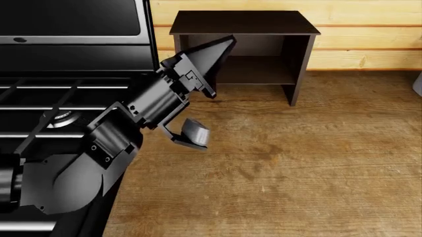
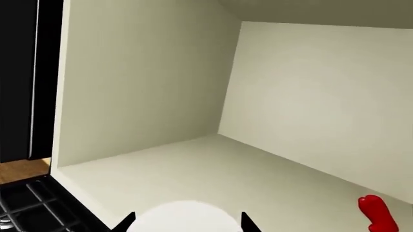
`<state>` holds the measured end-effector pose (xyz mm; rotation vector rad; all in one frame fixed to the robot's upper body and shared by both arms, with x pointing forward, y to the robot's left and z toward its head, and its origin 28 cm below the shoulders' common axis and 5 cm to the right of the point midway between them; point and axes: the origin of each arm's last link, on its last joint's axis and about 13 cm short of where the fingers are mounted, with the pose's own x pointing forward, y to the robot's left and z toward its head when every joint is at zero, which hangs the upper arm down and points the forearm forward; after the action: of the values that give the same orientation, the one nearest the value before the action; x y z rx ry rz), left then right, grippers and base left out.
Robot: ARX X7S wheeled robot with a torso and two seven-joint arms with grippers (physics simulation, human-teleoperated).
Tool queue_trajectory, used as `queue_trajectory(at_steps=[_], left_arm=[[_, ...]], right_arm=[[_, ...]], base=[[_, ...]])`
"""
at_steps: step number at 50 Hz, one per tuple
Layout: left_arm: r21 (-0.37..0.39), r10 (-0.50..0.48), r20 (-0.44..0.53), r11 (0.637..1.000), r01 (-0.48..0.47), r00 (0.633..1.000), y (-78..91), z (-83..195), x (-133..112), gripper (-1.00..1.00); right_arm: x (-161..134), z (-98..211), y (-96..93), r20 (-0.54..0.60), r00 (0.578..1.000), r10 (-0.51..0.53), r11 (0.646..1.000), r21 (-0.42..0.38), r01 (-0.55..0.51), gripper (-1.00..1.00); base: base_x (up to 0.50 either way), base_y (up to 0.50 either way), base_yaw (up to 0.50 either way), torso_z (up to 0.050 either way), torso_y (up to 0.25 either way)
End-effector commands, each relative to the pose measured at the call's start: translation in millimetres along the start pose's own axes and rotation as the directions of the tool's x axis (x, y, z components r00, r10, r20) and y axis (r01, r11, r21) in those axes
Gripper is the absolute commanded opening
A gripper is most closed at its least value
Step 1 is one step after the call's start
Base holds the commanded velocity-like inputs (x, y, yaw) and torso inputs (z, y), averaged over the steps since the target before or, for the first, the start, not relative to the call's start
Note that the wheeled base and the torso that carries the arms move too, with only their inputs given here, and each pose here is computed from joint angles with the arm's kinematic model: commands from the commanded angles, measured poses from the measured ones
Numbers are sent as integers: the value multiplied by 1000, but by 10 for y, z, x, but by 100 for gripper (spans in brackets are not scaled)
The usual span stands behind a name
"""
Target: A wet mug is on the counter and needs to be dried. Pick it up and place it upside down in the open cabinet.
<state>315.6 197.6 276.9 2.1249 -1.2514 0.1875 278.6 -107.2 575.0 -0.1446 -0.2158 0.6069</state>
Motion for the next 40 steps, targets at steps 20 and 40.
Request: queue_trajectory(at_steps=[20,40], left_arm=[[-11,2,-5,1000,-2,1000,13,-30,12,100],[-20,-4,9,1000,5,1000,6,1,2,100]], right_arm=[[61,98,144,49,994,-95,991,-85,99,-100],[-22,227,154,179,970,-163,978,-99,182,-100]], base=[[2,0,1,0,0],[0,0,0,0,0]])
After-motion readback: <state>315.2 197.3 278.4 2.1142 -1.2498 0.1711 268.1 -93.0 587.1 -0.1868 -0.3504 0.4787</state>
